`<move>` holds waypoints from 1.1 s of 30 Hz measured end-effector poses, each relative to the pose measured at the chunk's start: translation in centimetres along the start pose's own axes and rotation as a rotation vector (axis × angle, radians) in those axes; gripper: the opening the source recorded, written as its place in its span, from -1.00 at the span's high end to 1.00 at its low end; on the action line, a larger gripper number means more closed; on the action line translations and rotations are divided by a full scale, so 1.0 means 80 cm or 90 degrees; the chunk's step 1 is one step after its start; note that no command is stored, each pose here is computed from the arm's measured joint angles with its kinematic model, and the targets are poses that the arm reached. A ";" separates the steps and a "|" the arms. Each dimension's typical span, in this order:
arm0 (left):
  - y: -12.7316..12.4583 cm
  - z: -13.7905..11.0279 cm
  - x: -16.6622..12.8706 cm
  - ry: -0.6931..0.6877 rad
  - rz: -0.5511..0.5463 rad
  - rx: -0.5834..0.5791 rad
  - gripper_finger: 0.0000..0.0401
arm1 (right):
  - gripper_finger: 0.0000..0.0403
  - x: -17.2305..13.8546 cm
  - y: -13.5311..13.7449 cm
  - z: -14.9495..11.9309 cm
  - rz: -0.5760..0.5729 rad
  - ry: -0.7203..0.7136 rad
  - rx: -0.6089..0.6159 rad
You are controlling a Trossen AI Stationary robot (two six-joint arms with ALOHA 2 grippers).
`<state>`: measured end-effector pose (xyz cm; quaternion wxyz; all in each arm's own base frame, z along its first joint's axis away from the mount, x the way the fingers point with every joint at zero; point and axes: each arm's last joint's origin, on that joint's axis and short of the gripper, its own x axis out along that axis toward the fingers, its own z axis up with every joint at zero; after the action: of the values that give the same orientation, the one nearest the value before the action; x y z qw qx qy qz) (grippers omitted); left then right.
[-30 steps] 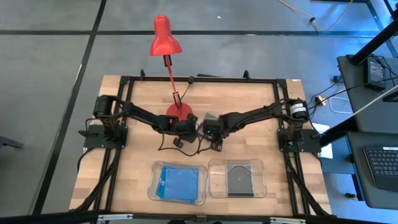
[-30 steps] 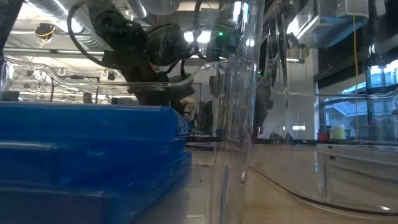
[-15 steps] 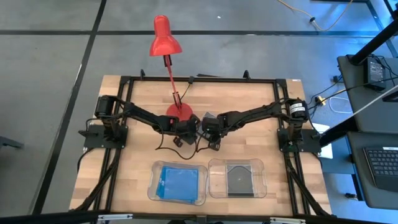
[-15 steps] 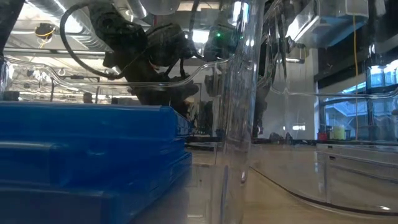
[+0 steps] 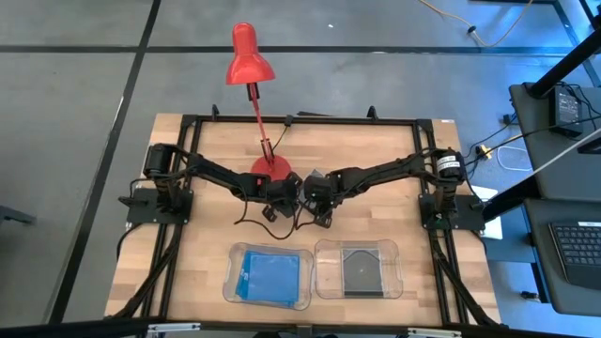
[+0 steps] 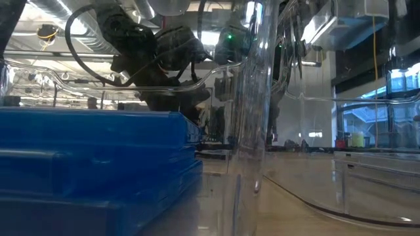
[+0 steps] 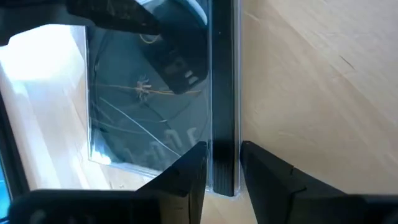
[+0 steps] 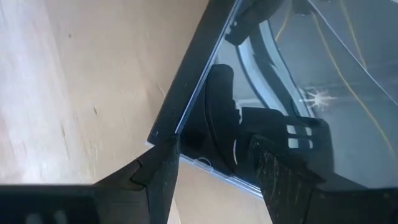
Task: Pick & place jewel cases by type
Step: Put the black cd case into the right transparent bin
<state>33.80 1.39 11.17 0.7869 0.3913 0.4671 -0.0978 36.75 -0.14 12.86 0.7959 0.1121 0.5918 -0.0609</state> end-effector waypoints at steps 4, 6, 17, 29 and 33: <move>-0.001 0.000 0.000 0.001 -0.002 -0.002 0.49 | 0.00 -0.006 0.002 0.005 0.005 -0.001 -0.012; -0.001 -0.001 0.000 0.002 -0.004 -0.002 0.49 | 0.00 -0.012 0.004 0.009 0.012 -0.004 -0.016; -0.002 -0.001 0.000 0.009 -0.002 -0.002 0.49 | 0.00 -0.054 0.010 0.020 0.043 -0.055 -0.035; -0.002 -0.001 0.000 0.014 0.003 -0.002 0.49 | 0.00 -0.146 -0.020 0.013 0.068 -0.131 0.001; -0.002 -0.001 0.000 0.021 0.010 -0.002 0.49 | 0.00 -0.146 -0.047 0.001 0.108 -0.146 0.039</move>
<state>33.68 1.38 11.04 0.7802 0.3957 0.4771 -0.0841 32.56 -4.24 23.68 0.8566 0.1783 0.4836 -0.0242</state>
